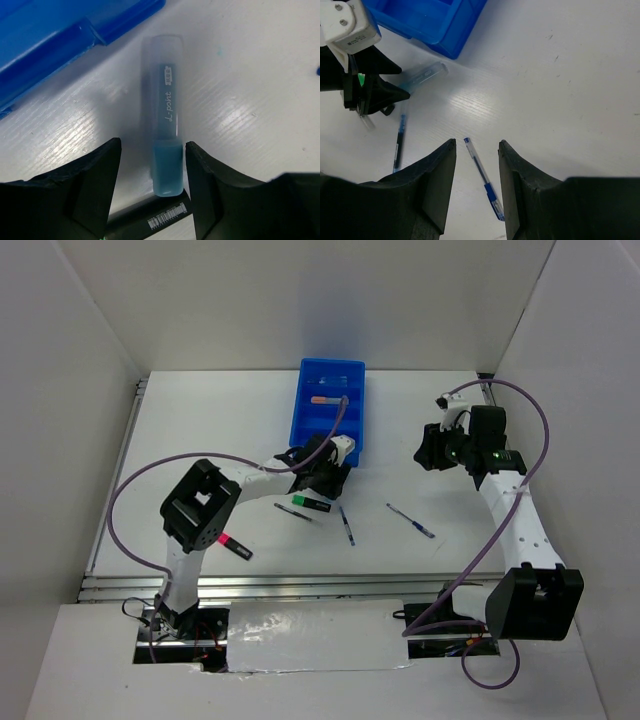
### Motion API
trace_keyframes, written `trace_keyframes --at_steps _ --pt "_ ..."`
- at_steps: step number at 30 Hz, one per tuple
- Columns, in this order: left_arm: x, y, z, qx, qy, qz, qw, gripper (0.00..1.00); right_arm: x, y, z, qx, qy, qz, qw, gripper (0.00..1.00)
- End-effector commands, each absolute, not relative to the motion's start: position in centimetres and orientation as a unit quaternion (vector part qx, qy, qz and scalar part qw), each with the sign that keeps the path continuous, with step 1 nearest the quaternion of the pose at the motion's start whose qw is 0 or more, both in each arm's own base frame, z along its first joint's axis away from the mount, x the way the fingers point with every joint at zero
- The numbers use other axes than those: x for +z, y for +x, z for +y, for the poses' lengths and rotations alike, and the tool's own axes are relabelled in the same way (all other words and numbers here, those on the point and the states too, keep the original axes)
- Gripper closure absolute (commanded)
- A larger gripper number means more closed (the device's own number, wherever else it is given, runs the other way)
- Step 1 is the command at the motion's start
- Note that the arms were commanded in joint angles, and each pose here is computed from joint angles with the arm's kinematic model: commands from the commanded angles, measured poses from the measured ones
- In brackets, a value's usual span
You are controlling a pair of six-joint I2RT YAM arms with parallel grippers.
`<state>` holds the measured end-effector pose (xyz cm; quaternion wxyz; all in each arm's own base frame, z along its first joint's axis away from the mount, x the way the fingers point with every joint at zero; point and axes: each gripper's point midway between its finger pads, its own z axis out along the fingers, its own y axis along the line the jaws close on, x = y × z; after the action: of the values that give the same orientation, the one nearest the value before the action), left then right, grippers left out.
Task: Sort the stationery into containers
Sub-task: Grab a piece of stationery with the left arm
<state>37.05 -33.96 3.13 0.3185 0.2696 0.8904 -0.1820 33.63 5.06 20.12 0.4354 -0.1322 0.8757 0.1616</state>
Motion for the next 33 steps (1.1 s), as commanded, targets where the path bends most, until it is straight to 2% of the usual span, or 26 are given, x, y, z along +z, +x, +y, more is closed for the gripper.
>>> trace_keyframes --at_steps 1,6,9,13,17,21,27,30,33 --pt "1.9 37.3 -34.1 -0.159 0.284 0.892 0.315 0.35 21.2 34.0 4.9 0.158 -0.139 0.864 0.457 0.53" --pt "1.4 37.7 -34.4 -0.153 0.295 0.890 0.312 0.40 21.1 33.9 5.0 0.161 -0.139 0.865 0.455 0.53" --pt "1.1 38.1 -34.7 -0.148 0.307 0.887 0.311 0.47 21.0 33.9 5.0 0.162 -0.138 0.865 0.455 0.53" --pt "1.2 38.3 -35.0 -0.142 0.336 0.879 0.308 0.69 21.1 33.9 5.0 0.161 -0.140 0.864 0.456 0.53" --pt "2.2 37.6 -35.0 -0.151 0.363 0.865 0.311 0.81 21.0 34.0 5.1 0.162 -0.142 0.864 0.455 0.53" --pt "7.4 35.8 -35.7 -0.201 0.424 0.812 0.347 0.90 21.1 34.2 5.4 0.169 -0.146 0.863 0.454 0.53" --pt "16.8 33.6 -34.7 -0.256 0.546 0.668 0.436 0.95 21.2 34.5 6.0 0.177 -0.150 0.860 0.455 0.53" --pt "21.1 35.0 -32.9 -0.256 0.559 0.630 0.474 0.97 21.3 34.6 6.4 0.180 -0.155 0.858 0.455 0.53" --pt "24.4 39.1 -30.2 -0.209 0.564 0.606 0.521 0.97 21.3 34.9 6.5 0.181 -0.154 0.858 0.456 0.53"
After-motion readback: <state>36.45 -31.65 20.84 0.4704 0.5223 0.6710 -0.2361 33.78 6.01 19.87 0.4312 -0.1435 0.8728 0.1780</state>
